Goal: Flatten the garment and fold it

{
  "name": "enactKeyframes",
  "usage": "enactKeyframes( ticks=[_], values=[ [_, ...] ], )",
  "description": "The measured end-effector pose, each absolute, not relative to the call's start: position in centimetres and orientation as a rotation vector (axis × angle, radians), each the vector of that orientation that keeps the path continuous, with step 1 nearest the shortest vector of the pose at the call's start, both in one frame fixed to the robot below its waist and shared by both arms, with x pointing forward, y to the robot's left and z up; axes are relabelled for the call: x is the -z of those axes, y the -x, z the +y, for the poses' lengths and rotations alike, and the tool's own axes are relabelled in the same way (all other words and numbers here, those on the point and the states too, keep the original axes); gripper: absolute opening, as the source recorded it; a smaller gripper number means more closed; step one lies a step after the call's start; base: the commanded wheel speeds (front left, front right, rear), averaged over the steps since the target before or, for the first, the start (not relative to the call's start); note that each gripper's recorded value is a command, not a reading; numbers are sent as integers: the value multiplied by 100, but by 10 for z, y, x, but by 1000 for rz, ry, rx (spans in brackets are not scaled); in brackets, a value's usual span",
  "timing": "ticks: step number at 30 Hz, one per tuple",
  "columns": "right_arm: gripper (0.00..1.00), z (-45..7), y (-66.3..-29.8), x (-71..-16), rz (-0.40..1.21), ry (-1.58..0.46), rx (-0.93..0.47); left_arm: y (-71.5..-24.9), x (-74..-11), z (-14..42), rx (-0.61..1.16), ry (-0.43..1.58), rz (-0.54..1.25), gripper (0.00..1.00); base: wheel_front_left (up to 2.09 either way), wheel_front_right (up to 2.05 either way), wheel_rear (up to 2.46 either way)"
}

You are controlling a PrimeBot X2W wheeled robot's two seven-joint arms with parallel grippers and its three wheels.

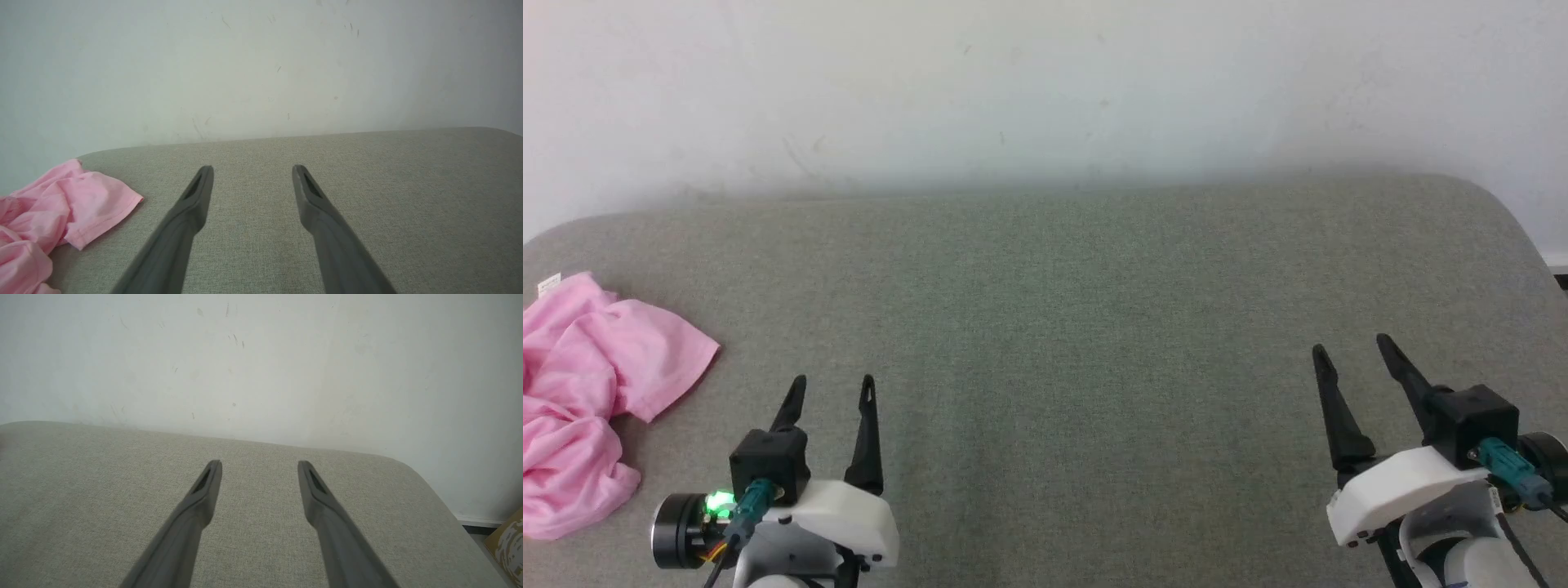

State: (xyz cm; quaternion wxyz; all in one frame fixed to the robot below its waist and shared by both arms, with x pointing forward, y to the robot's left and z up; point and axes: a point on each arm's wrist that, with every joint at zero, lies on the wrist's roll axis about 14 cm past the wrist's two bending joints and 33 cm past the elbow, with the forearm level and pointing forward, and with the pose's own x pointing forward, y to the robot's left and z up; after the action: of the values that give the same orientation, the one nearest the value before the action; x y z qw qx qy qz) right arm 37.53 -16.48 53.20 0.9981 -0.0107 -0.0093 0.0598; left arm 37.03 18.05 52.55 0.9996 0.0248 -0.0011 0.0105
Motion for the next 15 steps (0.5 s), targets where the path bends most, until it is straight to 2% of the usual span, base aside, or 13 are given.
enactKeyframes(
  ticks=[15],
  values=[
    [100, -157, -382, -544, -75, -9, -144, -366, -531, 189, -74, -54, -36, 100, 0, 0, 0]
  ],
)
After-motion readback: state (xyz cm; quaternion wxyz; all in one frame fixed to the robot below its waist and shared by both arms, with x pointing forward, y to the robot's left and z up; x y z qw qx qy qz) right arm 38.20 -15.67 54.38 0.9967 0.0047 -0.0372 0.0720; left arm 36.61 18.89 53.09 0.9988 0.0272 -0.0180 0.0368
